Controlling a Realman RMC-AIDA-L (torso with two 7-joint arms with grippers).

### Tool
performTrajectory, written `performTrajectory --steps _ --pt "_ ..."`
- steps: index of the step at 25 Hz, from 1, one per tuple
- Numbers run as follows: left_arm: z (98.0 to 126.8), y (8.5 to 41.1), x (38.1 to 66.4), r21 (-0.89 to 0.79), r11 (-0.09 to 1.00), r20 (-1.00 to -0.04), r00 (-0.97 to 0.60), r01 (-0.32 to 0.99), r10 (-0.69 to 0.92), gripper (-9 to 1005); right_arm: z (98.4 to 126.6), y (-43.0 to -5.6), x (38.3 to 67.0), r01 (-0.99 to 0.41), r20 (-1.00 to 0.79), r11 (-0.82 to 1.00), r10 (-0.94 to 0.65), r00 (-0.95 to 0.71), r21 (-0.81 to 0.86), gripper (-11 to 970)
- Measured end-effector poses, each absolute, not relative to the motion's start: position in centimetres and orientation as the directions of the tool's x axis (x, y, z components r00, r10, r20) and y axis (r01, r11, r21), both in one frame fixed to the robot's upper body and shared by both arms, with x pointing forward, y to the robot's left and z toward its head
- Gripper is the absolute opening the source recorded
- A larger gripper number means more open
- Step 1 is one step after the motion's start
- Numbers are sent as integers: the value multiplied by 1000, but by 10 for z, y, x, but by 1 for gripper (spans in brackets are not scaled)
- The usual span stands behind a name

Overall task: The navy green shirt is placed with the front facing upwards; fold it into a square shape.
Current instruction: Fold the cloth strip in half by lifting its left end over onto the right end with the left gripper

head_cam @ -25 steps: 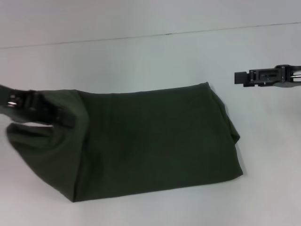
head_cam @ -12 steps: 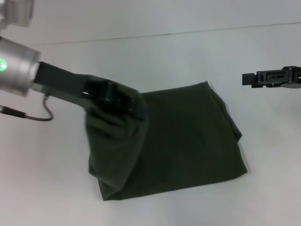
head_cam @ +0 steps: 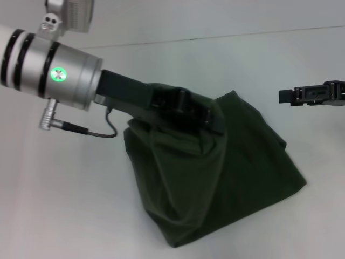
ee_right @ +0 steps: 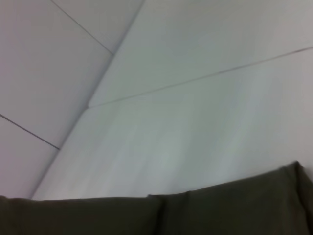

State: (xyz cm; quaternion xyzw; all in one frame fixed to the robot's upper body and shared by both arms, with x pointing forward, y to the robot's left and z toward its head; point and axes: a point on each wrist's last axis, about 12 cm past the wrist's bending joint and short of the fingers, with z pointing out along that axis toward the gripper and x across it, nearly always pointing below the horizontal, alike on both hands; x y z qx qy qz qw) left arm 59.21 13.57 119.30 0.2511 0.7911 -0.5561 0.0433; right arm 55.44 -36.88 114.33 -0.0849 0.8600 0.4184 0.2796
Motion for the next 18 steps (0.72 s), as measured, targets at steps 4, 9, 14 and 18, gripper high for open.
performTrajectory --steps 4,9,14,18 --pt "1192 122 592 -854 249 -359 -865 456 352 64 1141 -370 555 -372 -547 649 82 -833 664 785" --pt "1186 107 594 -854 242 -369 -863 461 345 65 1140 -369 554 -372 -547 650 82 -833 663 782" --pt "1185 95 595 -852 234 -377 -859 468 347 65 1138 -368 553 -373 -545 646 81 -834 666 779" --pt "1182 82 597 -849 232 -387 -858 474 338 65 1136 -367 553 -367 -539 644 85 -838 672 777"
